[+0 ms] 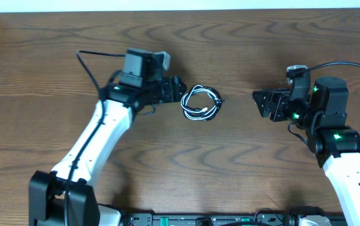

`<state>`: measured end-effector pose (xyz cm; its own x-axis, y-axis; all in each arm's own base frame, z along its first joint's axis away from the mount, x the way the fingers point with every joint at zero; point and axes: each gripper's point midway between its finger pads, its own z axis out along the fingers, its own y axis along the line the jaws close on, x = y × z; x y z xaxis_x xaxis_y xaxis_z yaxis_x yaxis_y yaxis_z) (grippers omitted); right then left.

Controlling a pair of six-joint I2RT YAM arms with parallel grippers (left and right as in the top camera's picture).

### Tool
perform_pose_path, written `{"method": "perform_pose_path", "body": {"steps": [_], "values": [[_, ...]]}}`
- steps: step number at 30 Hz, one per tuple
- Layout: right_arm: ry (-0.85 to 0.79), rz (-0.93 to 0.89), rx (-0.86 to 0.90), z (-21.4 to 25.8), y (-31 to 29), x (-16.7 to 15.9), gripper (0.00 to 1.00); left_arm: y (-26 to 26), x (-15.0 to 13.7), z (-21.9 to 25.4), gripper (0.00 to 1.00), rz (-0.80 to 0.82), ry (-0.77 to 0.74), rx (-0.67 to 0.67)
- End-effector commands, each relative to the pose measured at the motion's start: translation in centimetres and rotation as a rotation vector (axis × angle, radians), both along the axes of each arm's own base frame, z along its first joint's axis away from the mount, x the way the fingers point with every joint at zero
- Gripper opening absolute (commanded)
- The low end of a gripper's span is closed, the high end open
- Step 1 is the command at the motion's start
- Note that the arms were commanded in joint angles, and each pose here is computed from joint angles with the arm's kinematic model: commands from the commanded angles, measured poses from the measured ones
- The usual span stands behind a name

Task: Untangle cables
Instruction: 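Move both grippers toward the cable bundle from left and right, then grasp the black-and-white cable bundle with the left gripper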

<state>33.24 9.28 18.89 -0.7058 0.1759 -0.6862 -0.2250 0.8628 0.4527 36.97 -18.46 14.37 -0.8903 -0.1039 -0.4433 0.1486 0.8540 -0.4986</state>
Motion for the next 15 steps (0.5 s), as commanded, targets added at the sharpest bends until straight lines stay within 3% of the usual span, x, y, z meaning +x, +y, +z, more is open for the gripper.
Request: {"method": "perform_pose_path", "body": {"steps": [1,10,15], "values": [[0.017,-0.009,0.008,0.0,0.2,0.4,0.73,1.0,1.0,-2.5,0.62,0.202,0.047,0.103],[0.073,-0.004,0.009,-1.6,0.3,0.4,0.74,-0.6,0.5,-8.3,0.61,0.234,0.139,0.205],[0.091,0.008,0.018,-2.0,0.5,0.4,0.73,-1.4,0.2,-11.1,0.52,0.225,0.185,0.226]]}}
